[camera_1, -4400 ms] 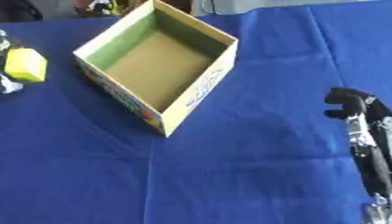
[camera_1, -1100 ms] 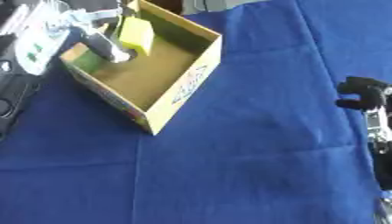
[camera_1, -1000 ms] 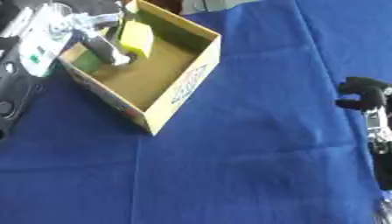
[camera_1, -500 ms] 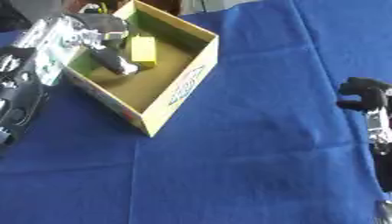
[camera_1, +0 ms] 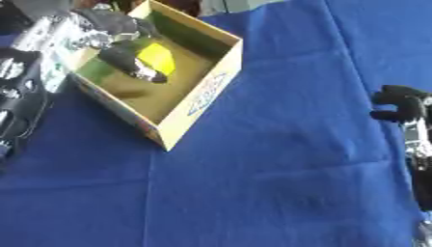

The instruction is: Pick up objects on the table and place them in the box.

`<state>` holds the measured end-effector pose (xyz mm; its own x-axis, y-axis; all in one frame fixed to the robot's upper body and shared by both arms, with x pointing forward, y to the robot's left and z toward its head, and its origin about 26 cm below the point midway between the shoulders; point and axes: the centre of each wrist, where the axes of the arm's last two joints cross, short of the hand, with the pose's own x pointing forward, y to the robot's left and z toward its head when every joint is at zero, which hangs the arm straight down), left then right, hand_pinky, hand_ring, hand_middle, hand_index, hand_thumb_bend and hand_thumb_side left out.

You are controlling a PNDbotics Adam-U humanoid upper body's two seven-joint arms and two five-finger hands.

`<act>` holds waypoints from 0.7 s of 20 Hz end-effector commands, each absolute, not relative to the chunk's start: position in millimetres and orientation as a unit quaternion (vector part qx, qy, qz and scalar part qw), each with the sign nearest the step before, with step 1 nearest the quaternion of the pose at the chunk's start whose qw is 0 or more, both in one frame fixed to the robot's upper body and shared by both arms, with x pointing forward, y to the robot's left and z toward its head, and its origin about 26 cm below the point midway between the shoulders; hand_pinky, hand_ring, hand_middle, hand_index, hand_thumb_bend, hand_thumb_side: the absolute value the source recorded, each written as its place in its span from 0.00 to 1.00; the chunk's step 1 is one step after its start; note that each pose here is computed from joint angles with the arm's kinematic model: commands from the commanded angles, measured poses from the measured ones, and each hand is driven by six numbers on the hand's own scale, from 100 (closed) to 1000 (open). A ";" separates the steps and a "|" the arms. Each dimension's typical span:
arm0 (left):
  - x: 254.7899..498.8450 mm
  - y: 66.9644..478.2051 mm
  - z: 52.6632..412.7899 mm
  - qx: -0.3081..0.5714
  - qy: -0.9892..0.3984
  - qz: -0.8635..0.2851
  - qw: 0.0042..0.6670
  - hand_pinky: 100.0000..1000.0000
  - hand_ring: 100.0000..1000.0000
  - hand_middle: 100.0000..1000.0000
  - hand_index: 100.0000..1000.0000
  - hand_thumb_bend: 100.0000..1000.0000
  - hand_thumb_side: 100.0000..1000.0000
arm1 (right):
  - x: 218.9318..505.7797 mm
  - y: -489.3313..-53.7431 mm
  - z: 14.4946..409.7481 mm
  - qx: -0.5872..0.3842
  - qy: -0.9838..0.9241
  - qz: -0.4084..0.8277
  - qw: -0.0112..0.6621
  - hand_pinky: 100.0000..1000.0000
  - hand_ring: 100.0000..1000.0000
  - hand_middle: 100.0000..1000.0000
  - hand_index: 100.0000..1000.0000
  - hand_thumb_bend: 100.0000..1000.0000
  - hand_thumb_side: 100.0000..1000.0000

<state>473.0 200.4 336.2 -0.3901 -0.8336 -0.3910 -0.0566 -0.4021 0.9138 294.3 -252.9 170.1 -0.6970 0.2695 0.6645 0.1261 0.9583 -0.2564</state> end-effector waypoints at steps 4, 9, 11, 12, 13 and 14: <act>435.8 208.3 388.6 0.509 -0.561 -0.616 0.216 0.55 0.82 0.87 1.00 0.23 0.86 | 291.4 -255.0 171.4 -0.113 -0.916 0.096 0.374 0.65 0.77 0.57 0.73 0.00 0.78; 371.2 216.5 410.4 0.489 -0.729 -0.450 0.168 0.32 0.65 0.68 0.90 0.00 0.78 | 290.7 -257.5 169.9 -0.118 -0.914 0.090 0.377 0.65 0.77 0.57 0.73 0.00 0.78; 346.2 220.7 402.8 0.444 -0.792 -0.380 0.176 0.27 0.60 0.65 0.89 0.00 0.81 | 290.6 -258.5 169.9 -0.120 -0.914 0.086 0.377 0.65 0.77 0.57 0.73 0.00 0.78; 335.0 222.4 397.2 0.415 -0.818 -0.353 0.183 0.26 0.58 0.64 0.89 0.00 0.81 | 290.6 -258.9 170.0 -0.121 -0.915 0.084 0.376 0.65 0.77 0.57 0.73 0.00 0.78; 323.9 224.8 390.9 0.387 -0.841 -0.328 0.189 0.26 0.58 0.63 0.88 0.00 0.82 | 290.6 -259.4 170.2 -0.122 -0.915 0.082 0.376 0.65 0.77 0.57 0.73 0.00 0.78; 313.3 227.2 384.9 0.363 -0.859 -0.306 0.194 0.26 0.56 0.60 0.87 0.00 0.81 | 290.7 -259.9 170.4 -0.123 -0.916 0.079 0.375 0.65 0.77 0.58 0.73 0.00 0.78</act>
<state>337.1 223.6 367.2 -0.6184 -0.7791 0.1030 -0.4732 0.4738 0.7426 292.1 -258.0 165.2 -0.6762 0.2812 0.6809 0.1533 0.9577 -0.2434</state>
